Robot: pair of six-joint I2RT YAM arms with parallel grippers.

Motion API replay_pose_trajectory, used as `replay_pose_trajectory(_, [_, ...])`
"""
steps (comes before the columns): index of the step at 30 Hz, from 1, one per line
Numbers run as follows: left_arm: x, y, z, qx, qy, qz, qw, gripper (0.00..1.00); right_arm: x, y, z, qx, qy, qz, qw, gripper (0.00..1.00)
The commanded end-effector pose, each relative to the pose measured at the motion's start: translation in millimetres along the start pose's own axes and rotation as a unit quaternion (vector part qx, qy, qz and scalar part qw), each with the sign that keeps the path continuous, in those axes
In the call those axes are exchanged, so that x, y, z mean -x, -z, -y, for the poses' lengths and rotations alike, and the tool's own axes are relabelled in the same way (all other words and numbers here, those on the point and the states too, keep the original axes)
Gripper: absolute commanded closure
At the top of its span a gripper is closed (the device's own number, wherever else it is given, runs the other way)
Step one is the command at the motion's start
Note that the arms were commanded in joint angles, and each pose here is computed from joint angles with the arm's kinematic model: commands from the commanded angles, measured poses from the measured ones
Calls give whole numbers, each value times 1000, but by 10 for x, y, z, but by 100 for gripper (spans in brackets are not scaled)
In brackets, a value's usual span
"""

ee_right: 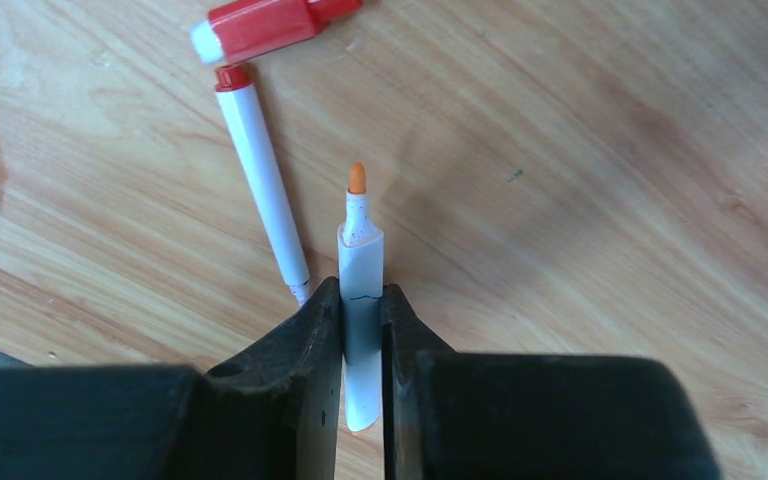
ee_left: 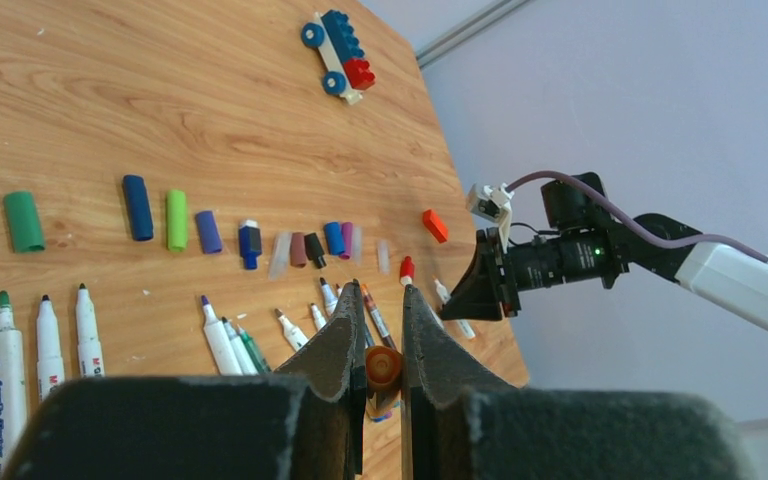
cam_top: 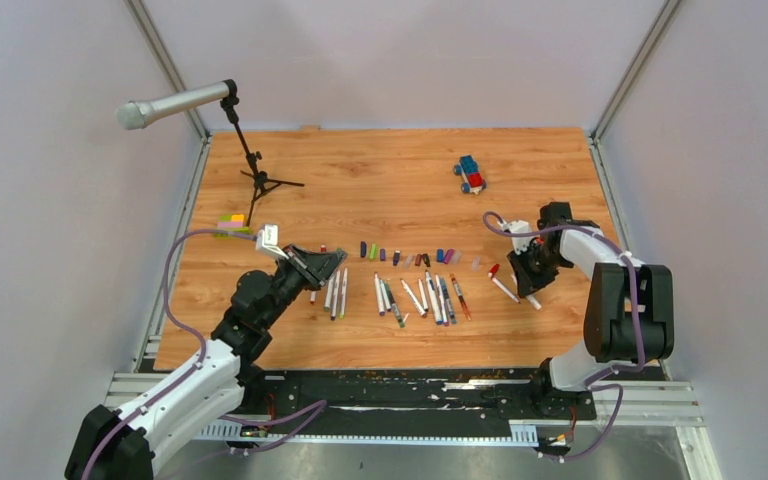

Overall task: Open the pen caps
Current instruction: Place the pen at the center of the board.

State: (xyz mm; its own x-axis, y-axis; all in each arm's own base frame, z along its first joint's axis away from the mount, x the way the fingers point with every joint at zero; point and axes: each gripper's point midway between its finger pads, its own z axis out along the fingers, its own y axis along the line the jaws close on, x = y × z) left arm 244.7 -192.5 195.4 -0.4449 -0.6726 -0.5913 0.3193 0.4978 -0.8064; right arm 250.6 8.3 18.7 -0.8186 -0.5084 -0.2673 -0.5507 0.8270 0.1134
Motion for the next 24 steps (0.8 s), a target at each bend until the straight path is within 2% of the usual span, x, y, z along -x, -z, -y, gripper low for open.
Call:
replay_pose_trajectory(1, [-16, 17, 96, -28, 7, 0, 1000, 100, -53, -28, -151, 44, 8, -1, 999, 84])
replay_pose_trajectory(10, [-30, 17, 187, -49, 11, -8, 999, 100, -86, -9, -277, 73, 4, -3, 997, 72])
replay_pose_trajectory(16, [-66, -15, 240, -58, 13, -20, 998, 100, -51, 28, -277, 72, 4, 4, 997, 68])
replay_pose_trajectory(24, [-246, -182, 380, -67, 11, -54, 996, 100, 253, 368, -279, 87, 8, 82, 993, 56])
